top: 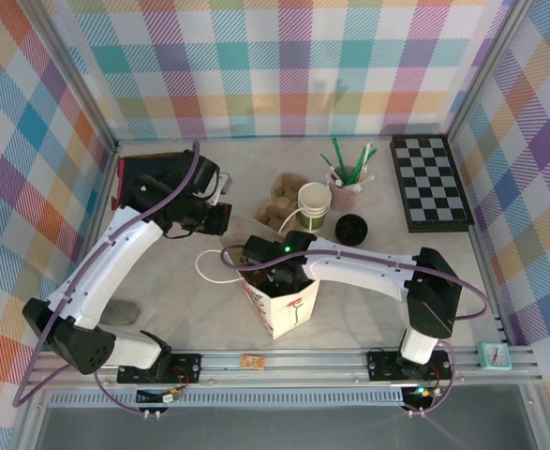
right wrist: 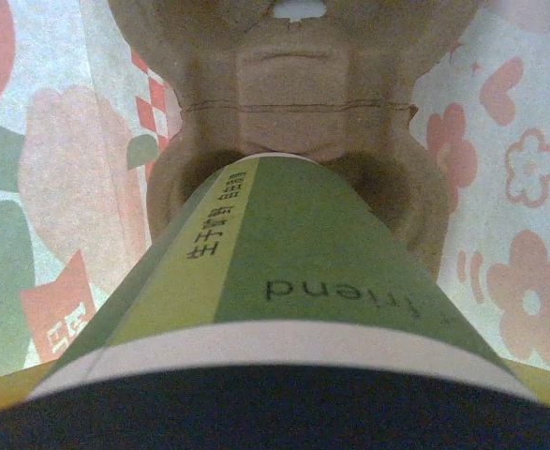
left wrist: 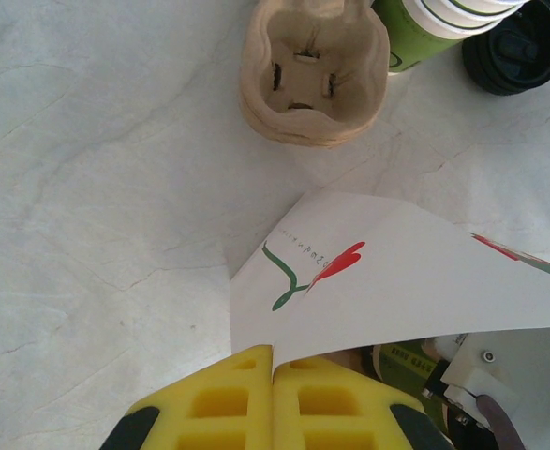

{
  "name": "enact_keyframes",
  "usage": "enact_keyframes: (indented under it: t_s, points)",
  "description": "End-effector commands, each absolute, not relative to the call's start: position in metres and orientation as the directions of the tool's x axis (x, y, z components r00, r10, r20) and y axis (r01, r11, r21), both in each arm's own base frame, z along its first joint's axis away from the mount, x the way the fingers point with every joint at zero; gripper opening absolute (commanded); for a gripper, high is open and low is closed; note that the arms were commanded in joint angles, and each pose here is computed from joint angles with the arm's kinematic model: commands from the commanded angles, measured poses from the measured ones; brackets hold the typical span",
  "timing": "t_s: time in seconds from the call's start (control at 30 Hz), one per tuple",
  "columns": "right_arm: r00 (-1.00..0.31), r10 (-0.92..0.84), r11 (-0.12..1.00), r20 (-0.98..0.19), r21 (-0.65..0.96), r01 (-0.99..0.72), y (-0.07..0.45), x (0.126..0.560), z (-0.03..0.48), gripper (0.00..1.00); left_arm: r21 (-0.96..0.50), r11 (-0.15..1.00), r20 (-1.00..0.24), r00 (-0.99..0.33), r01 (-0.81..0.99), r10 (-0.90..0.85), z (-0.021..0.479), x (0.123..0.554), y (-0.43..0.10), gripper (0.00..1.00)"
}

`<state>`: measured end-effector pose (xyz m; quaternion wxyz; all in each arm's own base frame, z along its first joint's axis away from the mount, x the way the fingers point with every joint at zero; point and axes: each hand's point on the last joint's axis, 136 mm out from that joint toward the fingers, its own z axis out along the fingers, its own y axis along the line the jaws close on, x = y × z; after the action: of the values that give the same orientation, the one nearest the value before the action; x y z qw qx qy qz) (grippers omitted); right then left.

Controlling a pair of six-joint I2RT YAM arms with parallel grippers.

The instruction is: Pack the takeout coffee

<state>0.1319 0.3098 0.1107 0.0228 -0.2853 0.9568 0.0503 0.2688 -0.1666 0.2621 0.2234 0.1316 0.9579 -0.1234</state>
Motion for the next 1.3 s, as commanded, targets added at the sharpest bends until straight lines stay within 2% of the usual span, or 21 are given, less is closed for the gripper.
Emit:
enact_keyframes:
  t_s: [0.0, 1.27]
  points:
    - [-0.836, -0.549, 0.834, 0.000, 0.056, -0.548, 0.2956, 0.1180, 0.1038, 0.36, -0.150, 0.945, -0.528, -0.832, 0.289, 0.171, 0.2812, 0.2726, -0.1579, 0.00]
    - [-0.839, -0.544, 0.838, 0.011, 0.050, -0.543, 0.2907, 0.1156, 0.0992, 0.36, -0.126, 0.953, -0.544, -0.823, 0.275, 0.165, 0.2847, 0.2763, -0.1528, 0.00]
